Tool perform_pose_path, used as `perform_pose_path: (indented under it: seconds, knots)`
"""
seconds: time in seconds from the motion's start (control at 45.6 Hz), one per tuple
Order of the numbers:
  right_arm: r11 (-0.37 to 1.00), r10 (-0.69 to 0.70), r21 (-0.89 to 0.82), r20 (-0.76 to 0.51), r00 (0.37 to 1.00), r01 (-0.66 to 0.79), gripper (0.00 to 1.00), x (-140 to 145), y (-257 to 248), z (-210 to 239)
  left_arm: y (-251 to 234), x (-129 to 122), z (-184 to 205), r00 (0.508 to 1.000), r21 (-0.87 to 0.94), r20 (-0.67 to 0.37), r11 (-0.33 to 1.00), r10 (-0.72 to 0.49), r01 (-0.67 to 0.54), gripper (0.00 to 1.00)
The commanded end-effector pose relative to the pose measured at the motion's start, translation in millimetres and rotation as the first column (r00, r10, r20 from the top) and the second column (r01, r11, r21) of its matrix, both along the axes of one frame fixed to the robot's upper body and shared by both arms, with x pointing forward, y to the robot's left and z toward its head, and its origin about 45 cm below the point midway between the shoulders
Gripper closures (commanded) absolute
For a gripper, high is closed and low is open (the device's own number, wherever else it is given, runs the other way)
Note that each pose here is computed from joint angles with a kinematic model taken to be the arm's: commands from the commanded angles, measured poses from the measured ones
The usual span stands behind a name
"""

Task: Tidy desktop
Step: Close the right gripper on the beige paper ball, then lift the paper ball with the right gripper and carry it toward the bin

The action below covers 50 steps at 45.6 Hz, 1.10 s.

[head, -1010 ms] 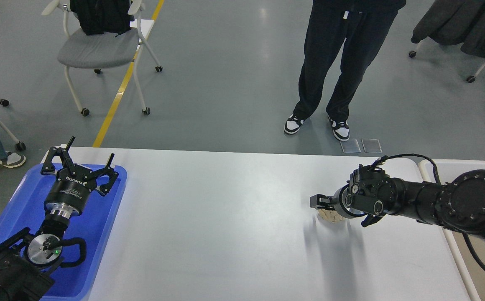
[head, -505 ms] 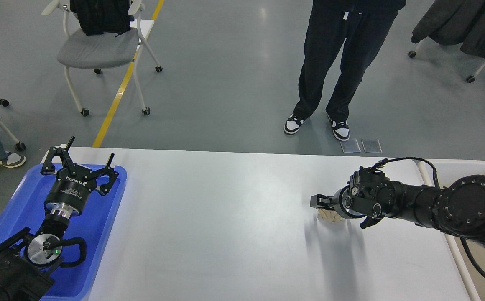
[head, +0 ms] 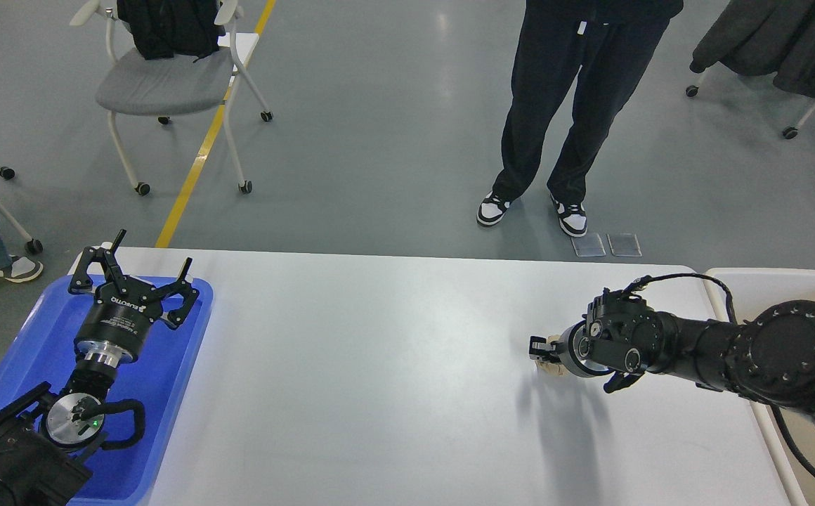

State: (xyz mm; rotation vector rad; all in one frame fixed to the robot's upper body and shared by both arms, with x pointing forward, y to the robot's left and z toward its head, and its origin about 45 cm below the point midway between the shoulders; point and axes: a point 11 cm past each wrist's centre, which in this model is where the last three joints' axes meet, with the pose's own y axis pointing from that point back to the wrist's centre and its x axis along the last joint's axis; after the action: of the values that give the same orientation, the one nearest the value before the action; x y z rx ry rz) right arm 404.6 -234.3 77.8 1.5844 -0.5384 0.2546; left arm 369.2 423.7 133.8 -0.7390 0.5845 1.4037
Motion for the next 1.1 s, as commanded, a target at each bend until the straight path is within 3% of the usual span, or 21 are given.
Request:
perform_pose_path:
  seconds: [0.0,0.263,0.571,1.076]
  knots:
    - [1.000,-0.014,0.027,-0.002,1.000,0.015,1.00,-0.1,4.3,0.5,0.0,0.0,0.0,1.000,0.000,0.000,1.000,0.000,0.000,0.01]
    - [0.999,0.016,0.036,-0.009,1.000,-0.016,1.00,4.3,12.2,14.8,-0.3,0.5,0.5,1.000,0.000,0.001,1.000,-0.002,0.002,0.01]
    - [0.996,0.088,0.032,-0.059,0.994,-0.086,1.00,6.7,6.5,69.1,-0.3,0.5,0.5,1.000,0.000,0.001,1.000,-0.002,0.002,0.01]
    - [0.979,0.191,-0.059,-0.043,0.981,-0.194,1.00,8.5,-15.0,223.4,-0.3,0.5,0.5,1.000,0.000,0.001,1.000,-0.002,0.002,0.01]
